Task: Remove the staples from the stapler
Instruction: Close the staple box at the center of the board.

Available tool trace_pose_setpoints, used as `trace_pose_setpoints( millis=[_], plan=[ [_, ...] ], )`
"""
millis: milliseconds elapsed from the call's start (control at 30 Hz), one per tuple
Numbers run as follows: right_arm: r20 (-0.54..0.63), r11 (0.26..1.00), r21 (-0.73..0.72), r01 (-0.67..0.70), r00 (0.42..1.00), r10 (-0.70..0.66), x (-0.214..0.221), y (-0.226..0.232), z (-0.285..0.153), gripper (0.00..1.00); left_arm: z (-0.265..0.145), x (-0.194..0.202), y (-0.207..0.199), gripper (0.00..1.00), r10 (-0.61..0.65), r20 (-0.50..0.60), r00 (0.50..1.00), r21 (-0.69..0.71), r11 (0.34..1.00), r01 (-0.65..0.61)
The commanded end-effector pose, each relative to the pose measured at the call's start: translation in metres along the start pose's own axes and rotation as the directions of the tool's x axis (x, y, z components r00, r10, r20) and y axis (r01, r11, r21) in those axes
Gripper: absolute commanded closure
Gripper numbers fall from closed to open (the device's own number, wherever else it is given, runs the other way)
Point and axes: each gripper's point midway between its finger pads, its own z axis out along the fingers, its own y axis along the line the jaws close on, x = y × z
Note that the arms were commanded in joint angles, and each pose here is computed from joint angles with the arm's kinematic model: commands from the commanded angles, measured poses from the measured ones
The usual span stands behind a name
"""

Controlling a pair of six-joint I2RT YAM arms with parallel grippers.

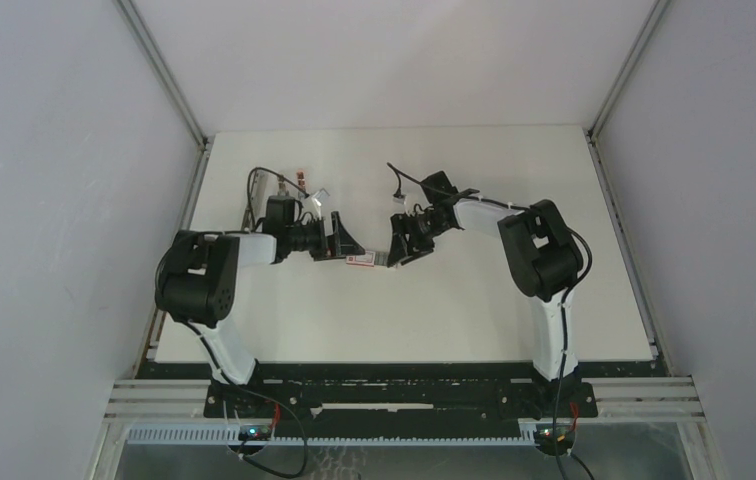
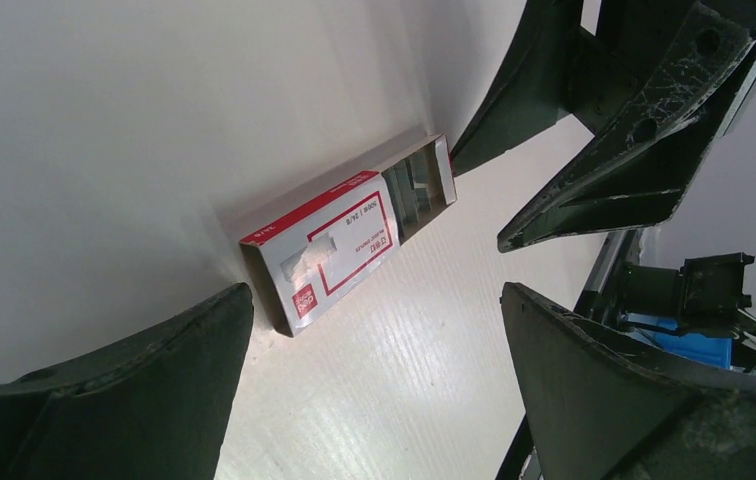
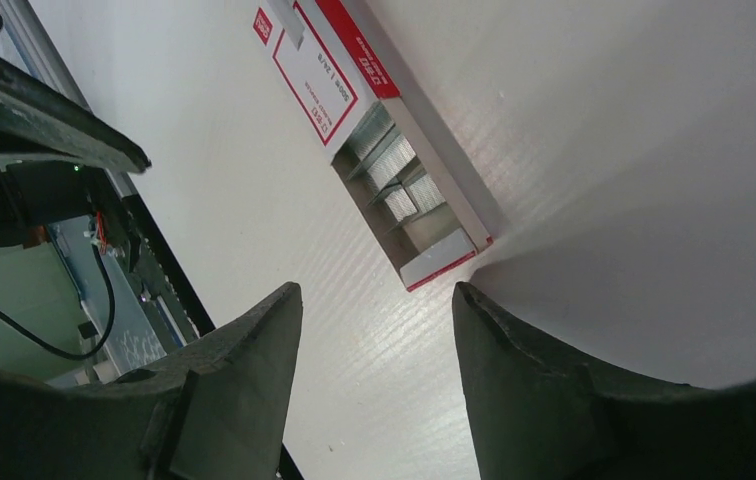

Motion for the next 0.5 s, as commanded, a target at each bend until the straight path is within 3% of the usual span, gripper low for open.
trace_pose_setpoints(
  millis=[0, 467],
  plan=[
    [0.029, 1.000, -0.023, 0.017, 0.999, -0.016, -0.017, 0.007, 0.006, 0.43, 0.007, 0.004, 0.008, 0.00, 0.005, -0.028, 1.000, -0.039, 0.999, -0.006],
    [0.038, 0.997, -0.071, 0.007, 0.999, -0.004, -0.031, 0.016, 0.021, 0.44, 0.011, 0.010, 0.008, 0.00, -0.009, -0.051, 0.999, -0.026, 1.000, 0.008]
  ],
)
